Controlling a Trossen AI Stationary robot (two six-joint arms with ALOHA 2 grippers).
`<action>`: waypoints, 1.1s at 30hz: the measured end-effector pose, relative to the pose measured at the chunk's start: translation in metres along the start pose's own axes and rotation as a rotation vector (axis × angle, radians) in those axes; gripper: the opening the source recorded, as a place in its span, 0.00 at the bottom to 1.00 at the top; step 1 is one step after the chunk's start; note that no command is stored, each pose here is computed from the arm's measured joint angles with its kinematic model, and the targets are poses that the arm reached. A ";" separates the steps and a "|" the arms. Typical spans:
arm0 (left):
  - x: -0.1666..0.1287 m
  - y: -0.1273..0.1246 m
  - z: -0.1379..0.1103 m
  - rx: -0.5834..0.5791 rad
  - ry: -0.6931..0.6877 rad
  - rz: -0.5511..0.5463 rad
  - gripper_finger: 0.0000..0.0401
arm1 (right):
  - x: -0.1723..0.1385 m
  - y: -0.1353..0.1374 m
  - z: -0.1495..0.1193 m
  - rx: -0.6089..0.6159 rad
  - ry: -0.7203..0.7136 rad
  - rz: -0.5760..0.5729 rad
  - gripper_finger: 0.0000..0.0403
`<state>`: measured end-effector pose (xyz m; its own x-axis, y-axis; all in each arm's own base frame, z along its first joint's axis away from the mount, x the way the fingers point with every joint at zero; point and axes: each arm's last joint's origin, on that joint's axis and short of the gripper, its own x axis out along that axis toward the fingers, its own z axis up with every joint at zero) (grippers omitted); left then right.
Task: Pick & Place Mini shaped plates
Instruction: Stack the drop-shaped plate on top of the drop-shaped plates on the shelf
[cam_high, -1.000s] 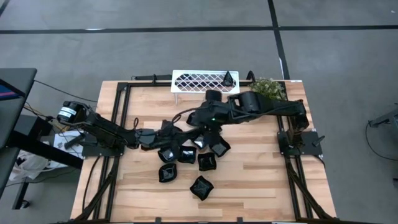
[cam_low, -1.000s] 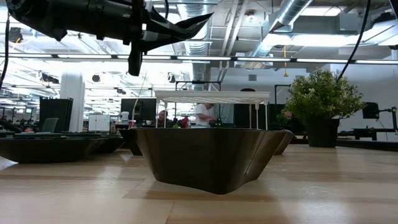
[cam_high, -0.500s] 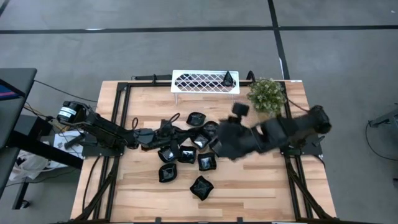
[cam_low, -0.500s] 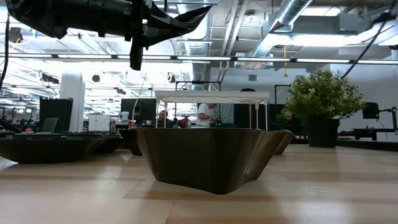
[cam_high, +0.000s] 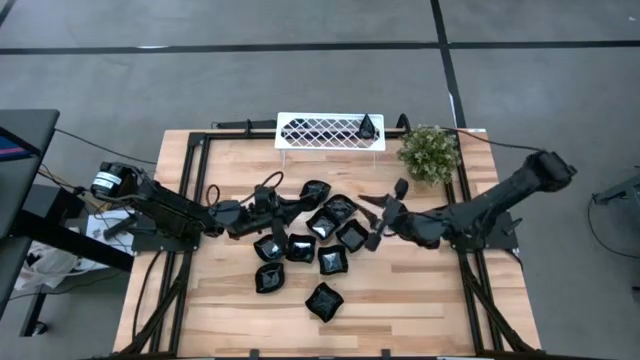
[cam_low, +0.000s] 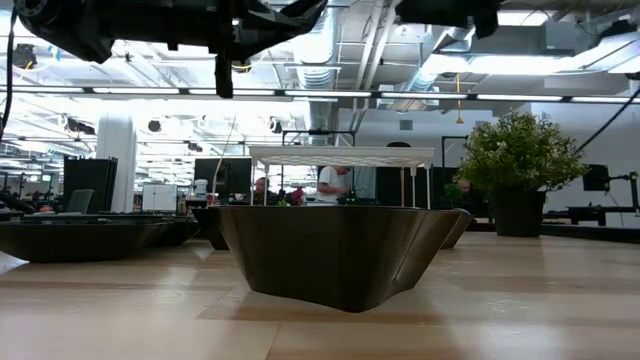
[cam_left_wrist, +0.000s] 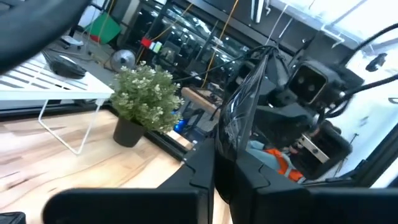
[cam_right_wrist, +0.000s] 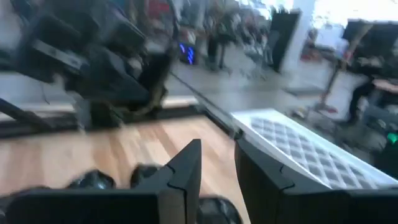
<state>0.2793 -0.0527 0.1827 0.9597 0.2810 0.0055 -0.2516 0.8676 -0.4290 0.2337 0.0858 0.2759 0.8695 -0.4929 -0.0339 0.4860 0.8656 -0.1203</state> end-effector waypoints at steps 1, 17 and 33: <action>0.000 0.000 0.000 0.007 0.002 -0.002 0.05 | 0.001 0.000 -0.002 0.019 -0.031 0.012 0.23; -0.005 -0.008 -0.004 0.048 0.017 -0.033 0.05 | 0.056 0.033 0.002 0.122 -0.113 0.148 0.40; -0.005 -0.008 -0.005 0.049 0.017 -0.033 0.06 | 0.076 0.027 0.011 0.153 -0.119 0.084 0.47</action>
<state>0.2768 -0.0631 0.1819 0.9694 0.2454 0.0028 -0.2255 0.8951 -0.3846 0.3139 0.0730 0.2806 0.9076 -0.4119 0.0806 0.4109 0.9112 0.0300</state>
